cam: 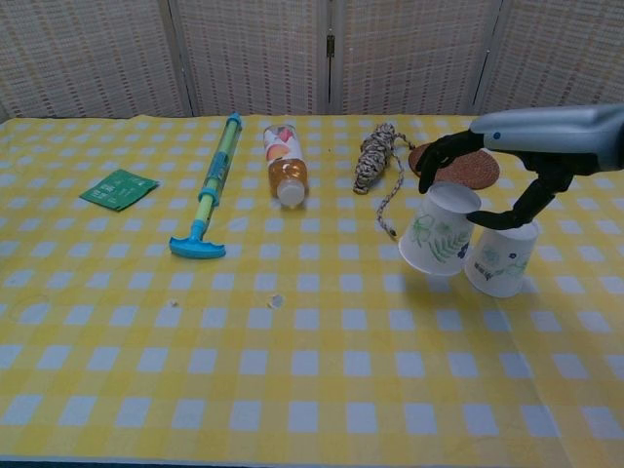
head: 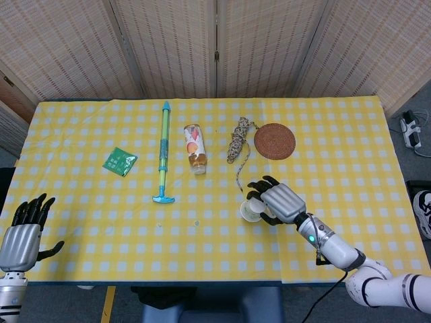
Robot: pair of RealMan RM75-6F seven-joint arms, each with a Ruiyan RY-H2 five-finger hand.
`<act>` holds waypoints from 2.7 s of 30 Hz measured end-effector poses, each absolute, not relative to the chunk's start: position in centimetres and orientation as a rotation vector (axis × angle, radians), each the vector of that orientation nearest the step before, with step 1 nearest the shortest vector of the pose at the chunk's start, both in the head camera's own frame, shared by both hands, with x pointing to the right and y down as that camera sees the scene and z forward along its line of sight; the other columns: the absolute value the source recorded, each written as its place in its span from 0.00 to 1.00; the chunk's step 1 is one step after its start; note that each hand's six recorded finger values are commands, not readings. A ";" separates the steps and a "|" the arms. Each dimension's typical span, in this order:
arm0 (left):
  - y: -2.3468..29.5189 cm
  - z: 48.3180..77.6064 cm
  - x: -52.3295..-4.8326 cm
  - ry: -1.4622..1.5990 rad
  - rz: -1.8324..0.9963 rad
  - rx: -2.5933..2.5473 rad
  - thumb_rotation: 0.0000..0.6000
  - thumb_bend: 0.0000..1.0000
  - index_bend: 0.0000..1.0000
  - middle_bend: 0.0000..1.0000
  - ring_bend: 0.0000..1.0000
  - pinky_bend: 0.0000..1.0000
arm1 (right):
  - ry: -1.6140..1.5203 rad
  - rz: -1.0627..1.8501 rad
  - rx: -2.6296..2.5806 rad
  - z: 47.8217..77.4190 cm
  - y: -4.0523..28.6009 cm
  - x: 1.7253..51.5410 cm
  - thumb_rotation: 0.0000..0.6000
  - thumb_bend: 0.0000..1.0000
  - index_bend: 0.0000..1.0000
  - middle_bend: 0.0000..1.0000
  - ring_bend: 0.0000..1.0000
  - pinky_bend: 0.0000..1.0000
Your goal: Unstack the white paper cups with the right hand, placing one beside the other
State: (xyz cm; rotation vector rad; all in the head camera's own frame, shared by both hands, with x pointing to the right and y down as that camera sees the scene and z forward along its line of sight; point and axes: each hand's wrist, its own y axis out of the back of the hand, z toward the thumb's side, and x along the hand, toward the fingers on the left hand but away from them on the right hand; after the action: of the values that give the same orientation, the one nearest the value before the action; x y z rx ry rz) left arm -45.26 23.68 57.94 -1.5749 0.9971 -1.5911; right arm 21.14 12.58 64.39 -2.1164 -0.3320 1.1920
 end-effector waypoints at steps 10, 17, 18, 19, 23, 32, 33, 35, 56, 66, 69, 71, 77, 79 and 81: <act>23.8 58.2 -45.3 0.993 -1.596 -1.582 1.00 0.24 0.00 0.01 0.00 0.00 | -0.284 1.241 -2.106 66.5 12.7 20.9 1.00 0.52 0.41 0.16 0.14 0.08; 23.7 58.3 -45.2 0.988 -1.593 -1.585 1.00 0.24 0.00 0.01 0.00 0.00 | -0.282 1.269 -2.091 67.2 12.4 21.2 1.00 0.52 0.41 0.16 0.14 0.08; 23.7 58.3 -45.1 0.986 -1.593 -1.587 1.00 0.24 0.00 0.01 0.00 0.00 | -0.279 1.271 -2.090 67.2 12.4 21.1 1.00 0.52 0.41 0.16 0.14 0.08; 23.7 58.4 -45.1 0.985 -1.593 -1.587 1.00 0.24 0.00 0.01 0.00 0.00 | -0.276 1.272 -2.090 67.3 12.5 21.1 1.00 0.52 0.41 0.16 0.14 0.08; 23.7 58.4 -45.1 0.983 -1.594 -1.589 1.00 0.24 0.00 0.01 0.00 0.00 | -0.268 1.280 -2.094 67.6 12.7 21.2 1.00 0.52 0.41 0.16 0.14 0.08; 23.8 58.6 -45.2 0.980 -1.598 -1.593 1.00 0.24 0.00 0.01 0.00 0.00 | -0.261 1.291 -2.091 68.1 12.7 21.3 1.00 0.52 0.41 0.16 0.14 0.08; 23.8 58.6 -45.2 0.980 -1.598 -1.592 1.00 0.24 0.00 0.01 0.00 0.00 | -0.261 1.290 -2.090 68.1 12.7 21.3 1.00 0.52 0.41 0.16 0.14 0.08; 23.8 58.5 -45.2 0.981 -1.598 -1.592 1.00 0.24 0.00 0.01 0.00 0.00 | -0.260 1.290 -2.090 68.2 12.7 21.3 1.00 0.52 0.41 0.16 0.14 0.08; 23.6 58.7 -44.8 0.973 -1.592 -1.599 1.00 0.24 0.00 0.01 0.00 0.00 | -0.283 1.273 -2.096 67.7 12.6 21.6 1.00 0.52 0.19 0.15 0.14 0.08; 22.9 58.6 -44.6 0.974 -1.574 -1.591 1.00 0.24 0.00 0.01 0.00 0.00 | -0.445 1.255 -2.029 64.7 11.0 24.0 1.00 0.52 0.17 0.12 0.14 0.08; 22.7 58.6 -44.4 0.979 -1.566 -1.586 1.00 0.24 0.00 0.01 0.00 0.00 | -0.549 1.260 -1.975 63.2 10.7 26.2 1.00 0.52 0.16 0.10 0.13 0.08; 22.6 58.7 -44.2 0.980 -1.559 -1.585 1.00 0.24 0.00 0.01 0.00 0.00 | -0.618 1.266 -1.930 62.1 10.7 27.9 1.00 0.52 0.13 0.07 0.13 0.08; 22.4 58.6 -43.7 0.989 -1.539 -1.588 1.00 0.24 0.00 0.01 0.00 0.00 | -0.763 1.307 -1.817 59.9 12.9 33.1 1.00 0.52 0.00 0.00 0.04 0.00; 22.3 58.6 -43.5 0.990 -1.535 -1.584 1.00 0.24 0.00 0.01 0.00 0.00 | -0.795 1.315 -1.797 59.4 13.8 34.2 1.00 0.52 0.00 0.00 0.01 0.00; 22.3 58.5 -43.3 0.995 -1.531 -1.585 1.00 0.24 0.00 0.01 0.00 0.00 | -0.830 1.318 -1.781 58.9 14.7 35.4 1.00 0.52 0.00 0.00 0.00 0.00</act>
State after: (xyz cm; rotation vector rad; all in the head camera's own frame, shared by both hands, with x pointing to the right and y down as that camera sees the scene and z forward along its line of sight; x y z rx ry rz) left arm -43.30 22.30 58.54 -1.5849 0.9948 -1.5309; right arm 35.35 14.66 58.92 -1.7808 -0.8300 1.3185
